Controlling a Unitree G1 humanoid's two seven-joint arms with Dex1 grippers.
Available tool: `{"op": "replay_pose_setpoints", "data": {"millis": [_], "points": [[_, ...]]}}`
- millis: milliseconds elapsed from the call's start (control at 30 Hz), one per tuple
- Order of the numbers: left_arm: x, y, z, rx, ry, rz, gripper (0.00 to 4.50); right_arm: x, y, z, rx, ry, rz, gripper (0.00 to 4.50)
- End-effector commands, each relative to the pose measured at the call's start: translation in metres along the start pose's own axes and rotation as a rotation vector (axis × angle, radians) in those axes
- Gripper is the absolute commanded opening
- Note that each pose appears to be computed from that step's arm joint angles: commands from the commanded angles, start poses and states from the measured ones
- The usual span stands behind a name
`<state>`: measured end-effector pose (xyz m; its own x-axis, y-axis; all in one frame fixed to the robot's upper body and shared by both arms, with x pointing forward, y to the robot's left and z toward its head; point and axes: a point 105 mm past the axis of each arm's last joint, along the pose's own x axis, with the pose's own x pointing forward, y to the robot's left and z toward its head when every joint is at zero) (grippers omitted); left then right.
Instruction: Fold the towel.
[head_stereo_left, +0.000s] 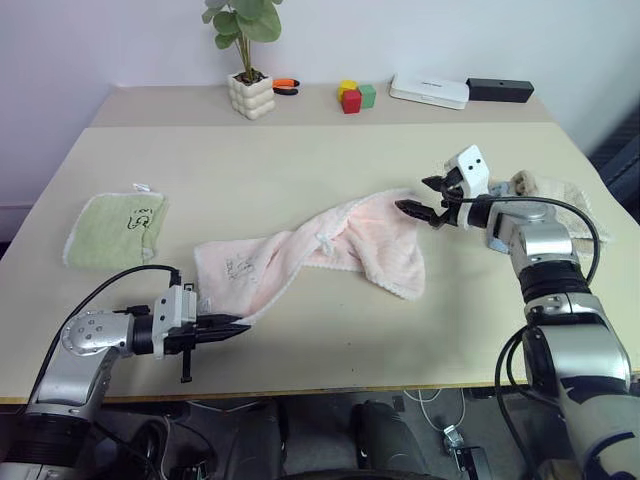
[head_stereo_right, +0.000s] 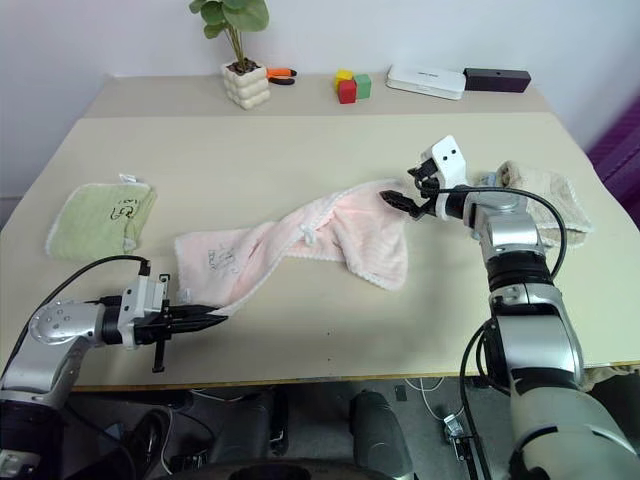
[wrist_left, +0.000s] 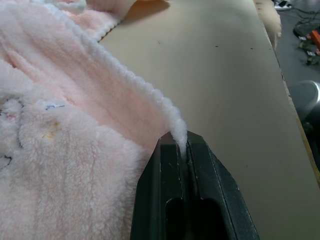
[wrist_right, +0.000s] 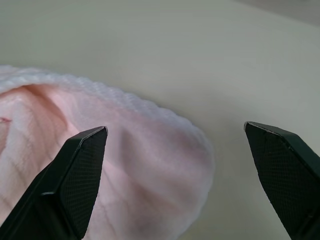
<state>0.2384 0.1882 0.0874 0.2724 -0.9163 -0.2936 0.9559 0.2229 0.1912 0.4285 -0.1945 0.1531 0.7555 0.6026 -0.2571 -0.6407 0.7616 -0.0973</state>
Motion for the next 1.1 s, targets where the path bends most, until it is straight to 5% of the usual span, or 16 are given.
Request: {"op": "replay_pose_setpoints", "data": {"millis": [33,267,367,633,900,1100], "points": [[0.002,-0.002,0.007,0.035,-0.015,-0.006,0.05,0.009,-0.004,0.01,0.013,-0.023,-0.03,4.5],[0.002,-0.005,0.009,0.037,-0.012,-0.002,0.05,0.015,-0.002,-0.001,0.068,0.013,-0.003,4.5],[0.003,-0.006,0.009,0.038,-0.012,-0.001,0.0,0.017,-0.002,0.005,0.084,-0.014,-0.01,3.68],[0.002,-0.005,0.009,0.038,-0.015,0.007,0.0,0.012,-0.002,0.017,0.098,-0.082,0.029,0.08],[-0.011,0.029,0.021,0.008,-0.082,0.182,0.0,-0.009,0.006,0.033,-0.127,-0.159,0.107,0.08],[-0.04,0.126,0.064,0.088,-0.183,0.539,0.0,-0.02,0.0,0.058,-0.284,-0.217,0.026,0.08]]}}
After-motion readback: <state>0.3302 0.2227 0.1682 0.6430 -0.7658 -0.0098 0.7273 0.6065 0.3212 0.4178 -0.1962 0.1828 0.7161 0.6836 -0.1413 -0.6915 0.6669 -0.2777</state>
